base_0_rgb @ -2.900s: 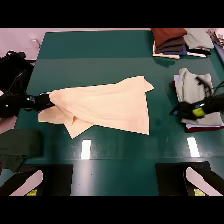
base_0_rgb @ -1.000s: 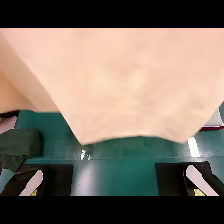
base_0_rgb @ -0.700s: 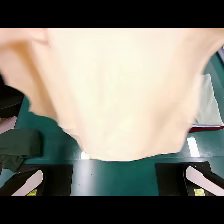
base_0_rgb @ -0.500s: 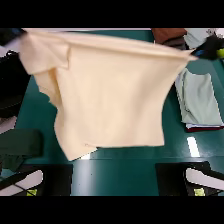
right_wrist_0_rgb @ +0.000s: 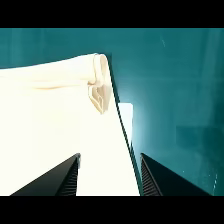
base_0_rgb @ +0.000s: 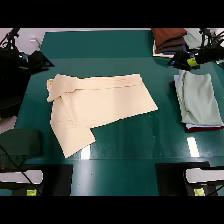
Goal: Fold the shirts.
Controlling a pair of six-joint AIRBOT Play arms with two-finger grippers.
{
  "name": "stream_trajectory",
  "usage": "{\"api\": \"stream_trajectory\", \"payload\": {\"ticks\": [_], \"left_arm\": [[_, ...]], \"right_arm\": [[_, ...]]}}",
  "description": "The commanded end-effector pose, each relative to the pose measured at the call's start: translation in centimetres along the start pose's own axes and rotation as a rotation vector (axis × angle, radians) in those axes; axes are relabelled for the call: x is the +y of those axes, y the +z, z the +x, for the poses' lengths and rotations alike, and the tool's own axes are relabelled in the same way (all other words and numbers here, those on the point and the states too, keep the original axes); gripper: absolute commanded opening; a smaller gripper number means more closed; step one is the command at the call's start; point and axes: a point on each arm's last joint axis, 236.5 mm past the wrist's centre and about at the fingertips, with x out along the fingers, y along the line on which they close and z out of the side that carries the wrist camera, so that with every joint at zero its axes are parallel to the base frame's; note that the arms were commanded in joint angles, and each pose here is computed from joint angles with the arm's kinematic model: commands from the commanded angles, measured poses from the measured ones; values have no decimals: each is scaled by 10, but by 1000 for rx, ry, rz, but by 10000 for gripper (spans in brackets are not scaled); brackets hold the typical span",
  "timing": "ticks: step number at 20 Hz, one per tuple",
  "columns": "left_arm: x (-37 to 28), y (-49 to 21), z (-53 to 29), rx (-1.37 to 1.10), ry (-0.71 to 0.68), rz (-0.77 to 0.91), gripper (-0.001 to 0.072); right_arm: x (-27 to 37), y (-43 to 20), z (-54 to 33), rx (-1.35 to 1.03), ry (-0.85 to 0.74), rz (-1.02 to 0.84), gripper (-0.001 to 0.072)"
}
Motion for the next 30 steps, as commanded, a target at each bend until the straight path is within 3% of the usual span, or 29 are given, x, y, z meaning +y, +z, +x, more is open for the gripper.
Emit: {"api": "stream_trajectory", "payload": {"ticks": [1, 4, 11, 19, 25, 26, 27, 28, 30], "left_arm": [[48, -36, -10, 123, 212, -1, 436], [79, -89, -21, 155, 346, -16, 437], [132, -269, 4, 307, 375, -302, 438], [133, -242, 23, 131, 297, -405, 436], [121, -245, 48, 164, 255, -404, 435], [115, -243, 51, 162, 247, -389, 368], [110, -239, 52, 156, 234, -387, 153], [108, -235, 50, 154, 229, -380, 26], [101, -223, 44, 154, 216, -351, 27]], "right_arm": [[1, -18, -15, 33, 18, -17, 436], [9, -49, -27, 49, 22, -41, 435], [41, -111, -24, 91, 61, -126, 435], [56, -128, -21, 124, 83, -159, 435], [55, -128, -21, 122, 81, -159, 435], [54, -128, -21, 122, 79, -158, 435], [53, -127, -22, 121, 77, -155, 435], [49, -125, -22, 117, 71, -145, 435], [31, -125, -21, 141, 52, -100, 435]]}}
